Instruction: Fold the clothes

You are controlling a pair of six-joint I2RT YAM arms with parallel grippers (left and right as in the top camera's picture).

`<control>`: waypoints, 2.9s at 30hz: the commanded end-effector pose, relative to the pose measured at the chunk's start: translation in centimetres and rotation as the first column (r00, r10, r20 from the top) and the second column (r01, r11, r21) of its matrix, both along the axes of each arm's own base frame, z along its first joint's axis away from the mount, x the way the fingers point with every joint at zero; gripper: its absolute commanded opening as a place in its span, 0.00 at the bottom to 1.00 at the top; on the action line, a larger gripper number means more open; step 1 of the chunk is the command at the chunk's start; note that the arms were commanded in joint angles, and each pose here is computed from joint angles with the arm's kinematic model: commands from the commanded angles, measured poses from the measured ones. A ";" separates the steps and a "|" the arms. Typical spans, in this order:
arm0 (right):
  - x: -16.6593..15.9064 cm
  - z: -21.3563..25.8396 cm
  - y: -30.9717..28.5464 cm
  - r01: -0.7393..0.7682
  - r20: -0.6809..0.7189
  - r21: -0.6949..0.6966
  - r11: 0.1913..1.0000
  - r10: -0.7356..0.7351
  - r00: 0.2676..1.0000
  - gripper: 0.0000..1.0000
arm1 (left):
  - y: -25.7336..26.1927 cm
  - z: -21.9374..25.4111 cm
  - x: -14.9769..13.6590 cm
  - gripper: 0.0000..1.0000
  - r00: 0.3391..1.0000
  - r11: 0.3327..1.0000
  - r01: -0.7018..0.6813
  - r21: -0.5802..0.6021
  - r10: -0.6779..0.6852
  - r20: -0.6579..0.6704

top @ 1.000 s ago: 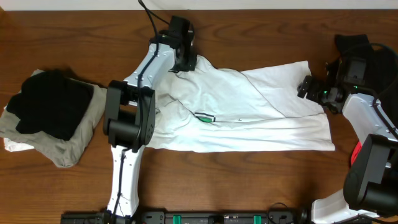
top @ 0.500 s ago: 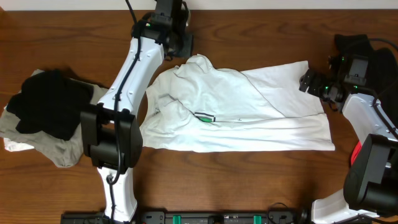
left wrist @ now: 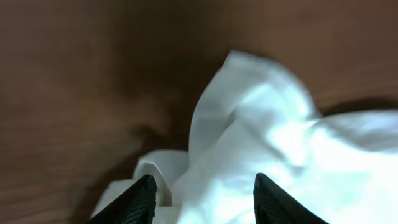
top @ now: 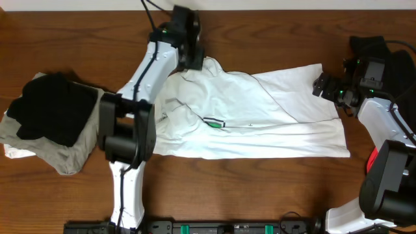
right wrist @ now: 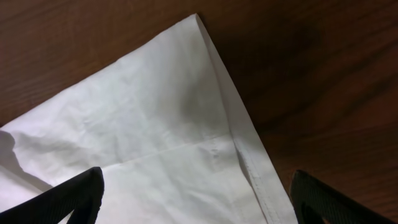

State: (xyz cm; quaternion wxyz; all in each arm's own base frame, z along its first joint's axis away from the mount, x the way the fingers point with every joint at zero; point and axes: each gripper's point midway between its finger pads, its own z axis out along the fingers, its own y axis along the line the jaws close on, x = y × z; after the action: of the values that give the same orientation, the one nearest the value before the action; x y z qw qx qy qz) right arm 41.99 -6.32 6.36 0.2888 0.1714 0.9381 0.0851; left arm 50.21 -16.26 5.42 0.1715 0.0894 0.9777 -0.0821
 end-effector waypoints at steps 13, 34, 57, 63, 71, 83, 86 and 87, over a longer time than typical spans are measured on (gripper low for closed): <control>-0.1 -0.8 0.5 -0.022 -0.023 0.002 1.000 0.022 1.000 0.93 | 0.1 -2.7 0.3 0.24 1.000 1.000 0.006 0.022 -0.006 -0.027; -0.2 -0.8 0.5 -0.021 -0.025 0.003 1.000 0.022 0.999 0.93 | -1.6 -0.1 -1.0 0.11 0.999 0.999 0.045 0.017 -0.045 -0.023; 1.0 0.0 0.3 -0.021 0.035 -0.011 1.000 0.022 0.999 0.92 | -0.6 10.5 -4.4 0.06 0.996 0.998 0.064 0.026 -0.065 0.068; 1.7 0.5 0.2 -0.021 0.071 -0.019 1.000 0.023 0.997 0.90 | 0.0 8.8 -6.3 0.06 0.998 0.996 0.068 0.049 -0.067 -0.018; 3.3 0.9 0.1 -0.026 0.136 -0.033 0.999 0.030 0.990 0.87 | 0.2 8.1 -6.8 0.06 0.997 0.996 0.069 0.056 -0.067 -0.043; 7.6 -5.1 1.1 -0.077 0.228 -0.017 0.997 0.079 0.970 0.81 | 0.2 8.0 -6.8 0.06 0.997 0.996 0.070 0.057 -0.067 -0.045; 8.1 -6.5 1.7 -0.090 0.232 -0.018 0.996 0.092 0.968 0.81 | 0.2 8.0 -6.9 0.06 0.997 0.996 0.069 0.057 -0.067 -0.046; 8.2 -6.9 1.9 -0.095 0.235 -0.019 0.995 0.097 0.967 0.80 | 0.2 8.0 -6.8 0.06 0.997 0.996 0.069 0.057 -0.067 -0.045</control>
State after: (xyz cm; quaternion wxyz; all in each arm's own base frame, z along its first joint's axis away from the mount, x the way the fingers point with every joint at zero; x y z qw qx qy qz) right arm 50.34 -5.83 1.16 0.4084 0.1253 0.8980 0.1053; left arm 43.49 -16.34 13.85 0.1506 0.1259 0.9782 -0.0681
